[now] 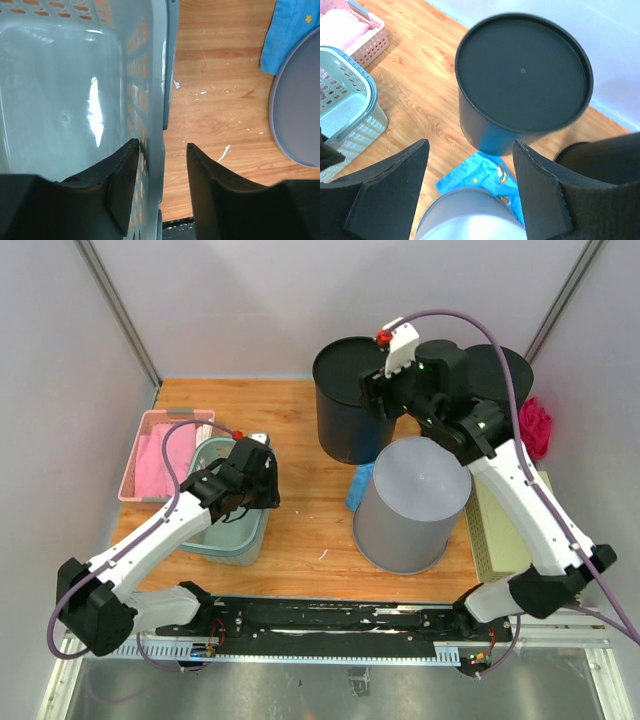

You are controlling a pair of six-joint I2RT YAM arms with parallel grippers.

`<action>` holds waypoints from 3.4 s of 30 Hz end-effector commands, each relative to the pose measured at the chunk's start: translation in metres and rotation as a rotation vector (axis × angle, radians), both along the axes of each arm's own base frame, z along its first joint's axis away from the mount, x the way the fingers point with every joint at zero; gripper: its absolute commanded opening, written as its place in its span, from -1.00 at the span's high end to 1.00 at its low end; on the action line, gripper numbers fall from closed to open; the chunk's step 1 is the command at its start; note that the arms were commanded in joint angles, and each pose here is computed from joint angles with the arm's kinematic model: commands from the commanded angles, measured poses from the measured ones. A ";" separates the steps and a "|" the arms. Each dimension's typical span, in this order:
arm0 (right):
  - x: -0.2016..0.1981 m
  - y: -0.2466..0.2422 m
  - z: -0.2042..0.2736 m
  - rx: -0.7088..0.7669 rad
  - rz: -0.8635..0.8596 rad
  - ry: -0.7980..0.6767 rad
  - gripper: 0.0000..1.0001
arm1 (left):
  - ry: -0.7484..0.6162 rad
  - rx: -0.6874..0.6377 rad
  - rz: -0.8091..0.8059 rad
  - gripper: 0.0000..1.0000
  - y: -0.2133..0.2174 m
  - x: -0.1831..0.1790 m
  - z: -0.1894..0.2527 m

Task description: Turn the large container upside down

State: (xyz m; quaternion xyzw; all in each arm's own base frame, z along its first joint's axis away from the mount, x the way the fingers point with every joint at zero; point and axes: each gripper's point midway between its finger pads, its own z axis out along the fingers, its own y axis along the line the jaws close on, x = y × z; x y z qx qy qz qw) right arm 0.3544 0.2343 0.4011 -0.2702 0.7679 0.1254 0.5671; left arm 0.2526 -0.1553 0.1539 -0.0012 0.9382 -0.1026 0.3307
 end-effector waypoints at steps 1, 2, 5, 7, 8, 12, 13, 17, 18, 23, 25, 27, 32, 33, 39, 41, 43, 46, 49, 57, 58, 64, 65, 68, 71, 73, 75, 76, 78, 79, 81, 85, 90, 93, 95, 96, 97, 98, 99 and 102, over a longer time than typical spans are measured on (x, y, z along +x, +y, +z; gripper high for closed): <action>-0.007 -0.021 -0.026 0.018 -0.070 0.062 -0.38 | -0.074 -0.070 -0.006 0.31 -0.022 0.019 0.015; -0.011 -0.026 -0.025 0.019 -0.080 0.060 -0.38 | -0.080 -0.084 -0.017 0.51 -0.027 0.021 0.018; -0.021 -0.046 -0.024 0.011 -0.126 0.047 -0.38 | -0.101 -0.146 -0.058 0.91 -0.044 0.027 0.035; -0.026 -0.062 -0.020 0.003 -0.166 0.033 -0.37 | -0.126 -0.215 -0.092 0.99 -0.057 0.029 0.054; -0.029 -0.069 -0.018 0.003 -0.185 0.024 -0.37 | -0.138 -0.258 -0.111 0.99 -0.064 0.029 0.065; -0.037 -0.097 -0.008 0.020 -0.260 -0.010 -0.37 | -0.196 -0.448 -0.208 0.99 -0.093 0.022 0.119; -0.040 -0.104 -0.006 0.027 -0.278 -0.018 -0.37 | -0.211 -0.487 -0.228 1.00 -0.097 0.019 0.132; -0.046 -0.121 0.001 0.064 -0.323 -0.045 -0.36 | -0.234 -0.598 -0.291 1.00 -0.107 0.012 0.165; -0.048 -0.123 0.001 0.070 -0.327 -0.051 -0.36 | -0.226 -0.636 -0.305 0.99 -0.108 0.010 0.168; -0.051 -0.134 -0.001 0.076 -0.361 -0.055 -0.36 | -0.154 -0.906 -0.343 1.00 -0.100 0.004 0.160; -0.051 -0.134 -0.004 0.077 -0.362 -0.049 -0.36 | -0.125 -1.002 -0.368 0.99 -0.099 0.000 0.154; -0.050 -0.133 -0.005 0.081 -0.358 -0.045 -0.36 | -0.098 -1.090 -0.390 1.00 -0.099 -0.004 0.151; -0.049 -0.132 -0.010 0.077 -0.357 -0.031 -0.36 | -0.040 -1.108 -0.353 1.00 -0.088 0.002 0.118; -0.049 -0.132 -0.011 0.078 -0.355 -0.028 -0.36 | -0.032 -1.088 -0.337 0.96 -0.084 0.004 0.109; -0.050 -0.133 -0.019 0.072 -0.353 -0.010 -0.36 | -0.031 -0.614 -0.136 -0.55 -0.032 0.034 0.043; -0.050 -0.133 -0.021 0.070 -0.352 -0.005 -0.36 | -0.071 -0.492 -0.107 -0.69 -0.016 0.043 0.049; -0.050 -0.133 -0.023 0.068 -0.352 -0.001 -0.36 | -0.134 -0.422 -0.112 -0.79 -0.006 0.049 0.069; -0.050 -0.134 -0.022 0.073 -0.355 -0.001 -0.37 | -0.223 -0.326 -0.101 -0.87 0.009 0.054 0.098; -0.051 -0.133 -0.023 0.072 -0.353 0.001 -0.37 | -0.265 -0.180 -0.061 -0.87 0.024 0.053 0.107; -0.047 -0.125 -0.030 0.083 -0.328 0.031 -0.37 | -0.241 0.089 0.005 -0.82 0.023 0.046 0.076; -0.047 -0.125 -0.030 0.085 -0.327 0.032 -0.37 | -0.231 0.088 0.012 -0.80 0.023 0.046 0.072; -0.048 -0.126 -0.030 0.082 -0.327 0.030 -0.37 | -0.234 0.116 0.049 -0.51 0.026 0.054 0.061; -0.047 -0.125 -0.030 0.081 -0.326 0.031 -0.37 | -0.231 0.121 0.045 -0.47 0.025 0.055 0.059; -0.047 -0.125 -0.032 0.080 -0.324 0.035 -0.37 | -0.215 0.139 0.025 -0.35 0.022 0.059 0.051; -0.047 -0.125 -0.032 0.079 -0.327 0.036 -0.37 | -0.216 0.149 0.023 -0.19 0.021 0.062 0.047; -0.047 -0.126 -0.032 0.078 -0.330 0.035 -0.37 | -0.219 0.164 0.031 -0.04 0.023 0.064 0.045; -0.047 -0.126 -0.033 0.076 -0.331 0.038 -0.37 | -0.217 0.194 0.036 0.11 0.026 0.066 0.043; -0.047 -0.126 -0.032 0.076 -0.330 0.037 -0.37 | -0.217 0.198 0.036 0.21 0.026 0.066 0.043; -0.047 -0.126 -0.031 0.076 -0.330 0.037 -0.37 | -0.217 0.187 0.030 0.43 0.024 0.066 0.044; -0.047 -0.126 -0.031 0.076 -0.330 0.037 -0.37 | -0.220 0.177 0.029 0.52 0.023 0.066 0.046; -0.047 -0.126 -0.031 0.076 -0.330 0.036 -0.37 | -0.232 0.148 0.025 0.62 0.018 0.067 0.053; -0.047 -0.126 -0.031 0.076 -0.332 0.036 -0.37 | -0.274 0.071 0.008 0.78 0.009 0.066 0.071; -0.049 -0.128 -0.031 0.073 -0.335 0.033 -0.37 | -0.289 -0.147 -0.032 0.92 0.006 0.067 0.090; -0.050 -0.129 -0.031 0.073 -0.339 0.030 -0.37 | -0.281 -0.284 -0.044 0.95 0.011 0.067 0.094; -0.051 -0.130 -0.031 0.072 -0.339 0.030 -0.37 | -0.257 -0.401 -0.060 0.97 0.010 0.066 0.093; -0.051 -0.130 -0.031 0.072 -0.338 0.031 -0.37 | -0.248 -0.455 -0.069 0.98 0.010 0.065 0.093; -0.051 -0.130 -0.031 0.073 -0.338 0.030 -0.37 | -0.249 -0.506 -0.080 0.99 0.009 0.066 0.093; -0.051 -0.131 -0.030 0.073 -0.340 0.028 -0.37 | -0.230 -0.565 -0.103 0.99 0.005 0.063 0.091; -0.052 -0.131 -0.031 0.072 -0.340 0.030 -0.37 | -0.195 -0.613 -0.110 0.99 0.003 0.060 0.081; -0.052 -0.132 -0.032 0.073 -0.342 0.029 -0.36 | -0.116 -0.718 -0.108 0.99 -0.001 0.058 0.056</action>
